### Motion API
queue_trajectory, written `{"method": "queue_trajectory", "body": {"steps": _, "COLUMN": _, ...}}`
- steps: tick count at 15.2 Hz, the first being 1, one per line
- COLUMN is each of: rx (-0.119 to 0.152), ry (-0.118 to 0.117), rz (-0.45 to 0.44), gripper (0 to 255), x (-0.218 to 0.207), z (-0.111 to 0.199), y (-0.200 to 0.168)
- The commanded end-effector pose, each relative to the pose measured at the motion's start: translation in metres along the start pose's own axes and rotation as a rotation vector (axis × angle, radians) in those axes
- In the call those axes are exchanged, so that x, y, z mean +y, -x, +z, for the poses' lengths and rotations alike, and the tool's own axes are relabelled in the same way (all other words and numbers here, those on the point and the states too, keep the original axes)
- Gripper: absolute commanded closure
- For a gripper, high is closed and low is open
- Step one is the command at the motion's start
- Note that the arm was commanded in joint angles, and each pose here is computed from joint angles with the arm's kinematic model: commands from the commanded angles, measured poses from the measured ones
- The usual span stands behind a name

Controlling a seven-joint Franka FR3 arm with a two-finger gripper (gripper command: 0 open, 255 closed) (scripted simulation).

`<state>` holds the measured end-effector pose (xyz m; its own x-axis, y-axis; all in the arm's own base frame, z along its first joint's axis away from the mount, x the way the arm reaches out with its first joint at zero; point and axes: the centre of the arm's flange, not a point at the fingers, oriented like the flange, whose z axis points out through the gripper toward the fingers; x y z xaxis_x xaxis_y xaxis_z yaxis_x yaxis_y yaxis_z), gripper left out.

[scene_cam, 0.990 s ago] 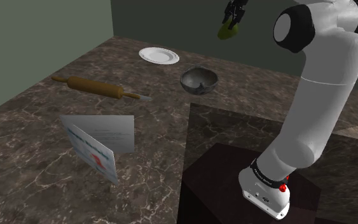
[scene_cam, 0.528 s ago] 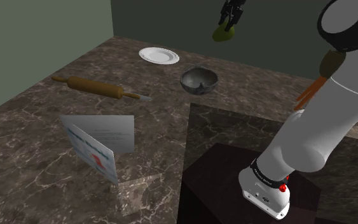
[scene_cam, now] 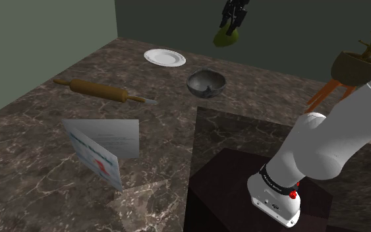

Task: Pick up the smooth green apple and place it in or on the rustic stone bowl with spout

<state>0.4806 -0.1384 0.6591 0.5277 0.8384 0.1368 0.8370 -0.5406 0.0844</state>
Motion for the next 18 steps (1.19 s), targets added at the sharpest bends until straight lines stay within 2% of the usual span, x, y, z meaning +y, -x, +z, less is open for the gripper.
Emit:
{"method": "queue_trajectory", "body": {"steps": 1, "rx": -0.001, "ry": 0.001, "rz": 0.002, "gripper": 255, "x": -0.023, "z": -0.003, "y": -0.019}}
{"method": "queue_trajectory", "body": {"steps": 11, "rx": -0.001, "ry": 0.001, "rz": 0.002, "gripper": 255, "x": -0.126, "z": -0.007, "y": -0.108}}
{"method": "queue_trajectory", "body": {"steps": 18, "rx": -0.001, "ry": 0.001, "rz": 0.002, "gripper": 255, "x": -0.129, "z": 0.029, "y": -0.103}}
